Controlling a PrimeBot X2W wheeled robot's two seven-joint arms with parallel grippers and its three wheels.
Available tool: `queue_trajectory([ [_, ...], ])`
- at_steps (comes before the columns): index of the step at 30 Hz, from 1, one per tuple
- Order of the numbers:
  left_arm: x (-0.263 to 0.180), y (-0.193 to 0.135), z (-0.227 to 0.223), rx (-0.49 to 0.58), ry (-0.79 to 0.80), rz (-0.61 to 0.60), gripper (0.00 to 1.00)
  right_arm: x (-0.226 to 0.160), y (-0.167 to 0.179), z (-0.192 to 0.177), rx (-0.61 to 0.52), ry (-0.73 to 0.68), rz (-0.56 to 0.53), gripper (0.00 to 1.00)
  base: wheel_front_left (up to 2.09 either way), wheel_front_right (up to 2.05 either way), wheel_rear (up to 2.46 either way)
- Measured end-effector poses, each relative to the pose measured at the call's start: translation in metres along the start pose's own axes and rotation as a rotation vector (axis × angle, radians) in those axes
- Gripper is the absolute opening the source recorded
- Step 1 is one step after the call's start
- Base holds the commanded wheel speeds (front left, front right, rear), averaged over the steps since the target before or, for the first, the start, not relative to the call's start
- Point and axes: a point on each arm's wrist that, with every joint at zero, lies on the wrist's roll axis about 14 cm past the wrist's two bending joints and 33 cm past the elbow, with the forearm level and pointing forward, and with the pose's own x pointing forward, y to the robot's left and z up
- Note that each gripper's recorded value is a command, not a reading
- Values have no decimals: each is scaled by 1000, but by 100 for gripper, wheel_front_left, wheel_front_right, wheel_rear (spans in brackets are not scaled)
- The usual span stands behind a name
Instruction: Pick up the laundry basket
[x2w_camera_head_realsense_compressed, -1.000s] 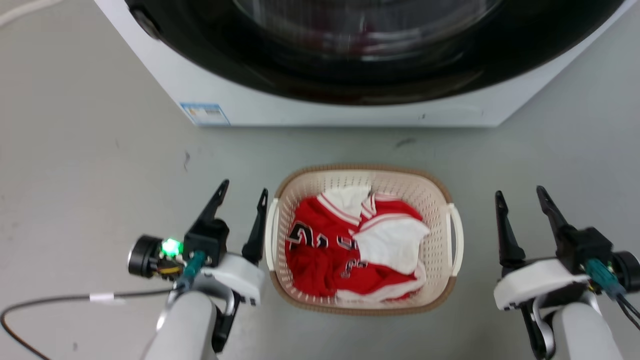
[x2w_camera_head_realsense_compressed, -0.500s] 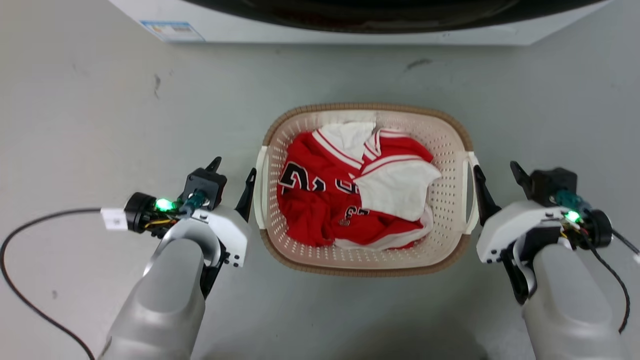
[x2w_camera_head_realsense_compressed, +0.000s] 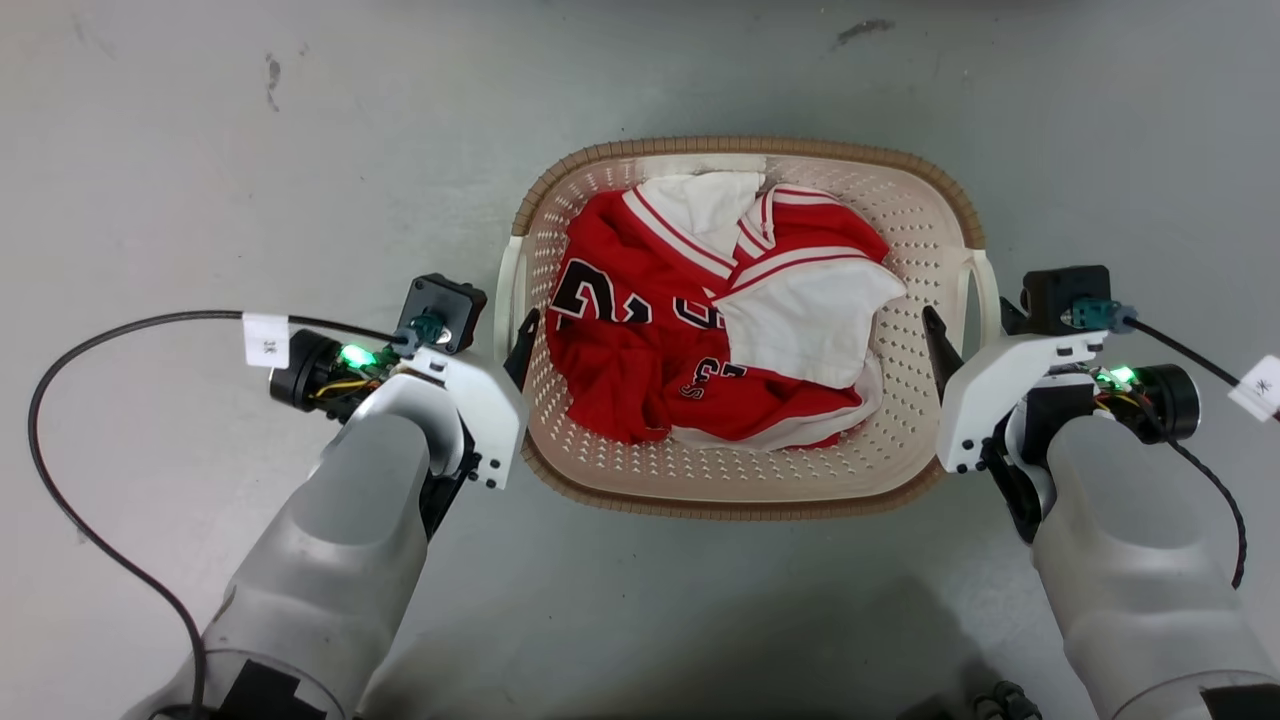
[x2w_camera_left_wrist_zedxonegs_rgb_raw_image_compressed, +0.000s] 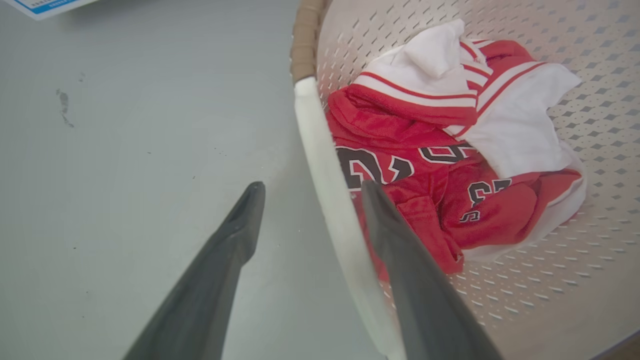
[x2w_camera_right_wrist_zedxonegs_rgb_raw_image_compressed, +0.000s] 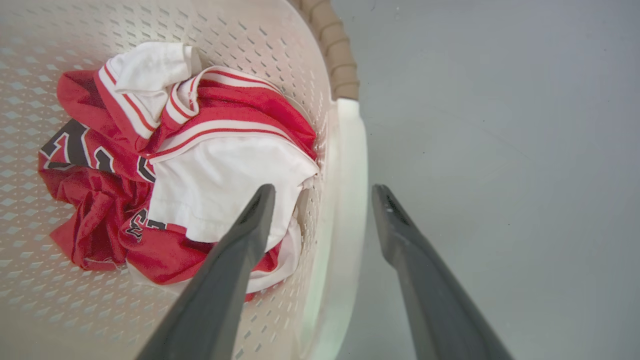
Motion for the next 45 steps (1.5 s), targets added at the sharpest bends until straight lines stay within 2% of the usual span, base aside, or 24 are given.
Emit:
queue_trajectory([
  [11, 16, 3, -11, -9, 130, -42, 100, 18, 3, -22, 1, 143, 10, 100, 0, 0, 0],
  [25, 14, 2, -29, -45, 226, -89, 100, 25, 3, -31, -15, 211, 15, 100, 0, 0, 0],
  [40, 13, 8, -20, -15, 193, -88, 100, 39, 5, 7, -114, 162, 19, 100, 0, 0, 0],
  [45, 16, 9, -21, -13, 196, -92, 100, 46, 8, 6, -149, 194, 27, 100, 0, 0, 0],
])
